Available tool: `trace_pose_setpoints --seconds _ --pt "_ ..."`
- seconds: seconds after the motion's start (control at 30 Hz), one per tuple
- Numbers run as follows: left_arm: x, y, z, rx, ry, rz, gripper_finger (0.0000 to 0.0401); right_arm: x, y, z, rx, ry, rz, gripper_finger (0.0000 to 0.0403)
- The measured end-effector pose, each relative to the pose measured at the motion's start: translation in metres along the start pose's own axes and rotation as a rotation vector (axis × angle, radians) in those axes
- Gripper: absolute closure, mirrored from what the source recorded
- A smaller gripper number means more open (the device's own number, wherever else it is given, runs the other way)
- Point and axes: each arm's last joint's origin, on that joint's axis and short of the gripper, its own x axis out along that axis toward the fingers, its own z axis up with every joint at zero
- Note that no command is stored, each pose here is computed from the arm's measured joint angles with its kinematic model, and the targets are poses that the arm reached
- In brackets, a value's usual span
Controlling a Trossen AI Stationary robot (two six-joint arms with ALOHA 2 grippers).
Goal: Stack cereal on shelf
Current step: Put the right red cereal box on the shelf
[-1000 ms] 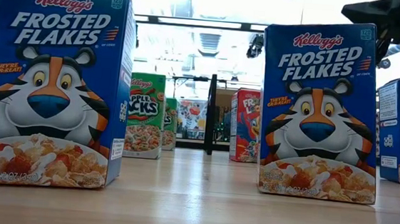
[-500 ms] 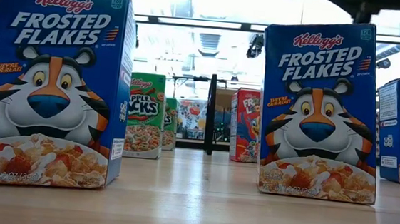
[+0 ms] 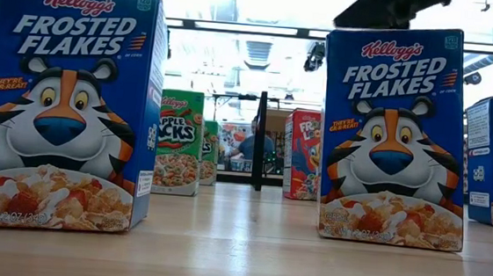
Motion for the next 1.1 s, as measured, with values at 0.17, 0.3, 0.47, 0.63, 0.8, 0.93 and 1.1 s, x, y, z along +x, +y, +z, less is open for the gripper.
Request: trace_pose_setpoints --seconds 0.17,0.3,0.47,0.63,0.8,0.93,1.1 --pt "0.023 -0.01 0.0 0.096 0.095 0.052 0.0401 0.009 -0.003 0.016 -0.013 0.064 0.059 0.0394" --pt "0.033 -0.016 -0.007 0.172 0.203 0.111 0.0401 0.016 -0.006 0.024 -0.033 0.146 0.103 0.0394" --pt "0.035 -0.018 -0.011 0.202 0.238 0.141 0.0401 0.024 -0.012 0.034 -0.06 0.224 0.119 0.0394" --pt "0.036 -0.018 -0.01 0.216 0.238 0.142 0.0401 0.031 -0.016 0.042 -0.101 0.285 0.117 0.0394" --pt "0.038 -0.018 -0.012 0.224 0.216 0.083 0.0401 0.042 -0.019 0.045 -0.142 0.342 0.136 0.0394" --pt "0.042 -0.017 -0.018 0.198 0.194 -0.012 0.0401 0.051 -0.022 0.045 -0.179 0.369 0.189 0.0394" --pt "0.05 -0.016 -0.033 0.208 0.274 -0.094 0.0401 0.059 -0.024 0.038 -0.226 0.423 0.217 0.0394"
